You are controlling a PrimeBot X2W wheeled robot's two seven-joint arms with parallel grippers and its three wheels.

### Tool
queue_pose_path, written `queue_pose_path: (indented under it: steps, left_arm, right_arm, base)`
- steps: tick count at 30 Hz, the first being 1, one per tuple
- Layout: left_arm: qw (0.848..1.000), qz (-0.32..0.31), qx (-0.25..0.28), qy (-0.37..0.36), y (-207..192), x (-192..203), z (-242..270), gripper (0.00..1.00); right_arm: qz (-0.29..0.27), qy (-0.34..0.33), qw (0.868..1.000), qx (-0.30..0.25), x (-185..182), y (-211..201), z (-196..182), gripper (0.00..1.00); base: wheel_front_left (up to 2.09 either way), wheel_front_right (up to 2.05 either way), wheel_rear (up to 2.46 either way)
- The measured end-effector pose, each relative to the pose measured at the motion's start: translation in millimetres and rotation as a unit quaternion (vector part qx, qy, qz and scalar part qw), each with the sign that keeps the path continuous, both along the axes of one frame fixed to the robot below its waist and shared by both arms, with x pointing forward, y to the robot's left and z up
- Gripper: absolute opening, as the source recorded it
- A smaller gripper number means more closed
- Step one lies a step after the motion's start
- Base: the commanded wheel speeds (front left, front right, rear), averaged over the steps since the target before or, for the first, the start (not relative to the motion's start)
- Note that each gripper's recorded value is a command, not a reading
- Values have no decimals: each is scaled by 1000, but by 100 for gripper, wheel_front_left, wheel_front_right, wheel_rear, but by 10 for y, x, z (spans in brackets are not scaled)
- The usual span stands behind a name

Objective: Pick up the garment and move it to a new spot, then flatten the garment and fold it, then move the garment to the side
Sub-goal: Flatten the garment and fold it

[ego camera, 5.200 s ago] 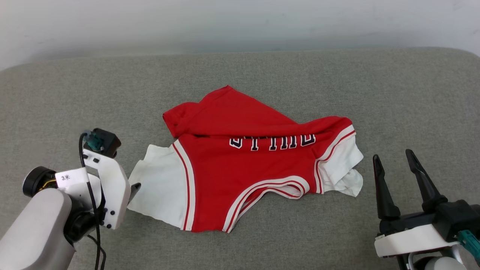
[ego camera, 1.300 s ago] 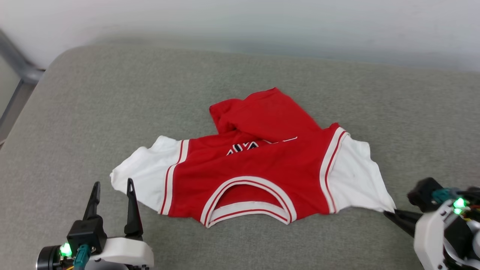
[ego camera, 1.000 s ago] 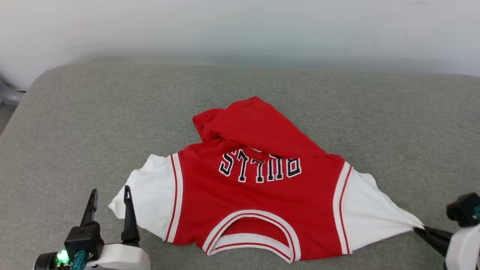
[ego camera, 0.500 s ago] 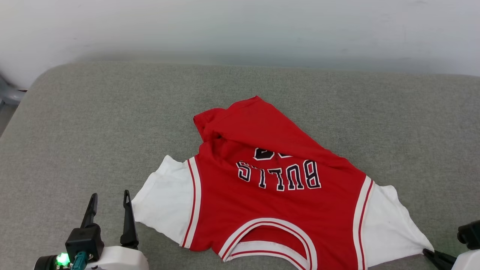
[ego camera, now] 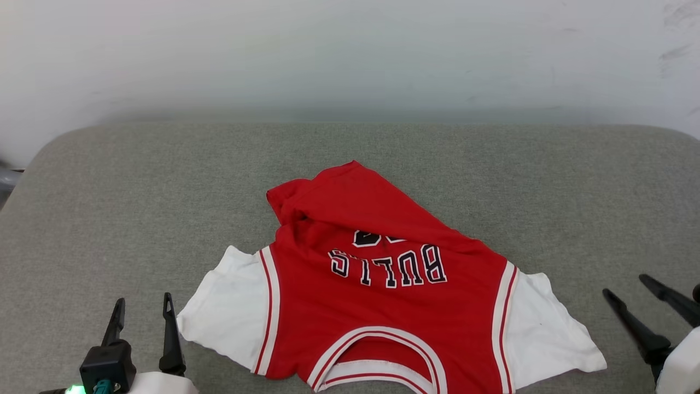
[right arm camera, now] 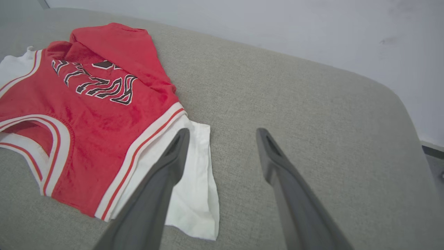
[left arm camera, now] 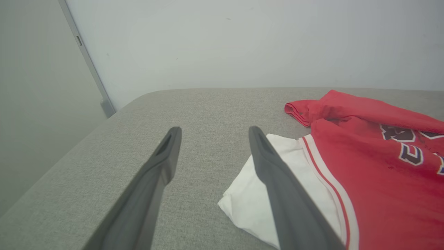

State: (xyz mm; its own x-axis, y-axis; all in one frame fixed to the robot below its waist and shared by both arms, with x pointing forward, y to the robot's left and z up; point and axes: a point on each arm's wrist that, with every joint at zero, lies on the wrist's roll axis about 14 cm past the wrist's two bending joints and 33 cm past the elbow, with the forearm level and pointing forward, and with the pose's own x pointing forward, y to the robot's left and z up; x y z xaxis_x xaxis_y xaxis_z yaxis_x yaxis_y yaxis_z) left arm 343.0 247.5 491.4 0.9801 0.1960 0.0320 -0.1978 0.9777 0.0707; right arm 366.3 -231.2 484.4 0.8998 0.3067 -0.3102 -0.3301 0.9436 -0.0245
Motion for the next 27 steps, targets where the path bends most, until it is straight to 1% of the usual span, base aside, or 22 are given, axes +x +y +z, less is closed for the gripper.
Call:
queue_pose_path:
  steps: [3,5,7,11,14,15,16,18,23,27]
  left_arm:
    - [1000,-2,0,-1,-16,6,2,100]
    - [1000,-4,0,1,-32,14,-9,100]
    - [1000,-7,0,5,-50,22,-29,100]
    - [1000,-7,1,8,-43,38,-48,100]
    - [1000,-6,1,6,-32,70,-33,100]
    - [1000,-5,1,6,-23,73,-37,100]
    - [1000,-4,1,7,-17,74,-44,100]
    - [1000,-1,1,10,-5,78,-61,100]
    - [1000,5,3,16,25,100,-95,100]
    - [1000,9,5,21,51,128,-127,100]
  right_arm:
    - [6,2,1000,-18,27,20,100,100]
    - [16,27,998,-53,24,-2,57,100]
    - [26,72,994,-72,1,22,-51,100]
    - [46,177,977,-112,-114,27,-355,100]
    - [53,243,961,-123,-187,41,-552,100]
    - [56,254,957,-131,-192,36,-596,100]
    - [56,261,954,-135,-178,32,-627,100]
    - [54,279,950,-126,-155,49,-709,100]
    - [54,326,935,-128,-195,49,-995,100]
    - [56,344,928,-129,-210,62,-1180,100]
  base:
    - [0,0,0]
    - [0,0,0]
    - [0,0,0]
    - [0,0,0]
    - [0,0,0]
    - [0,0,0]
    - [0,0,0]
    - [0,0,0]
    - [0,0,0]
    - [0,0,0]
